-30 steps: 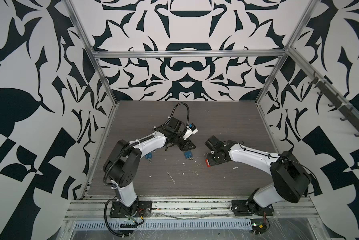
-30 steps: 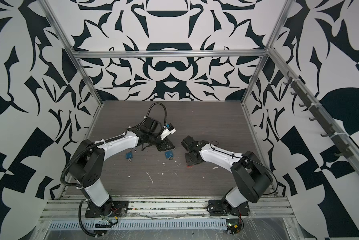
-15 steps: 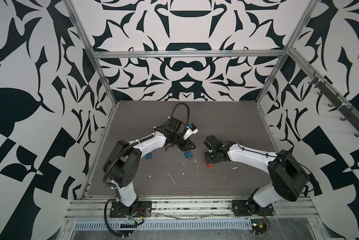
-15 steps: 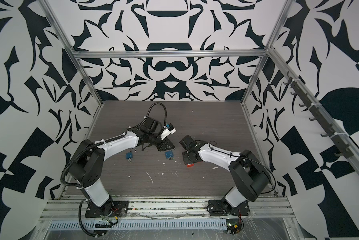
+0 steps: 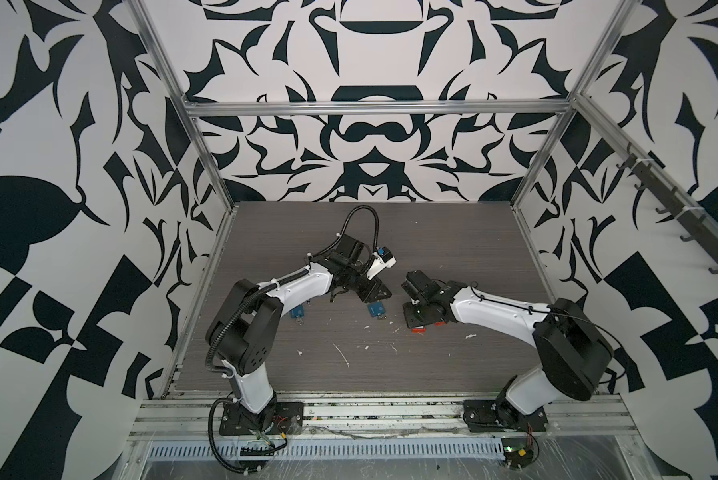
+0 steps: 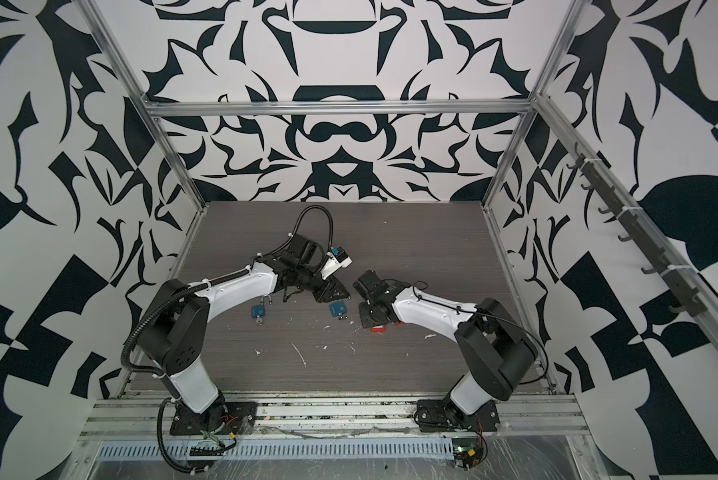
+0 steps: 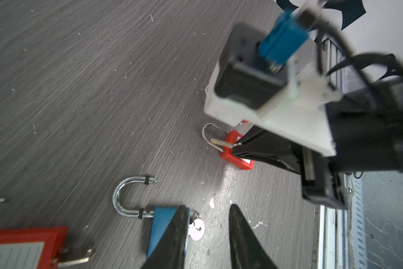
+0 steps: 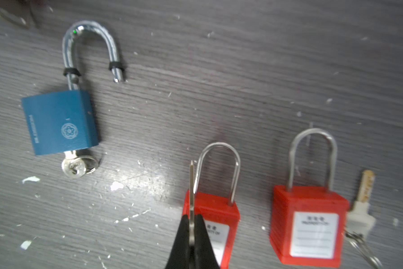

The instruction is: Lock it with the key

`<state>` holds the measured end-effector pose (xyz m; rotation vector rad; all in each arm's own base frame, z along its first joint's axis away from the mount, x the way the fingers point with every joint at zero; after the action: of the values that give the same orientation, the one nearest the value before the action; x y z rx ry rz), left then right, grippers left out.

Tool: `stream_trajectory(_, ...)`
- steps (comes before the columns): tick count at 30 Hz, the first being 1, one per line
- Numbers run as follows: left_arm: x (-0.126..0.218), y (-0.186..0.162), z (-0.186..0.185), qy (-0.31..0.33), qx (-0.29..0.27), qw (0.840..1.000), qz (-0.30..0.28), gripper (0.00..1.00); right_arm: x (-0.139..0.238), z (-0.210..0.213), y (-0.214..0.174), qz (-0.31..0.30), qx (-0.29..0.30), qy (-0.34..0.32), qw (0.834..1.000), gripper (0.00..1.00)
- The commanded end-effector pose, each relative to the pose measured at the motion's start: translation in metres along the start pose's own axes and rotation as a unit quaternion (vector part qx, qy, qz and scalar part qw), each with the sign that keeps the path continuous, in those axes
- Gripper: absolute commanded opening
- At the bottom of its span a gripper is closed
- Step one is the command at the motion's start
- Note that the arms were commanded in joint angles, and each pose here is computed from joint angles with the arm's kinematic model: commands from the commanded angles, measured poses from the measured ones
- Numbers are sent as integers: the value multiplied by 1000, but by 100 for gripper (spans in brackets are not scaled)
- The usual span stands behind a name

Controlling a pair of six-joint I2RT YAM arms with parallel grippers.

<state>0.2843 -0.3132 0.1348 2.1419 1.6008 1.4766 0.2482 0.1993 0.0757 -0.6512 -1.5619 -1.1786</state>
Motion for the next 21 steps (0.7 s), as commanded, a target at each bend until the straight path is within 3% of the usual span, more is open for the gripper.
stream_trajectory(1, 6, 5, -9, -7, -7, 1000, -6, 33, 17, -14, -2, -12, -5, -33, 999, 0)
stream_trajectory(14, 4, 1, -9, -9, -7, 1000, -3, 33, 2, -41, -22, 28, 18, -96, 995, 0)
stream_trajectory(21, 5, -1, -8, -6, -5, 1000, -2, 33, -15, -32, -18, 37, 25, -76, 996, 0)
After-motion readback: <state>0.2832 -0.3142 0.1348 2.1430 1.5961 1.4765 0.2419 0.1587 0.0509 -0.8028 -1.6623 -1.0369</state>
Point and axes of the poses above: each gripper's point midway between its finger pads, its own x axis back along the fingers, its own z axis along the line the jaws close on, y = z × x, the point moved 3 cm from there along x, back along the fingers, and after that the axes turned 13 degrees about x, right-handed, at the moved point
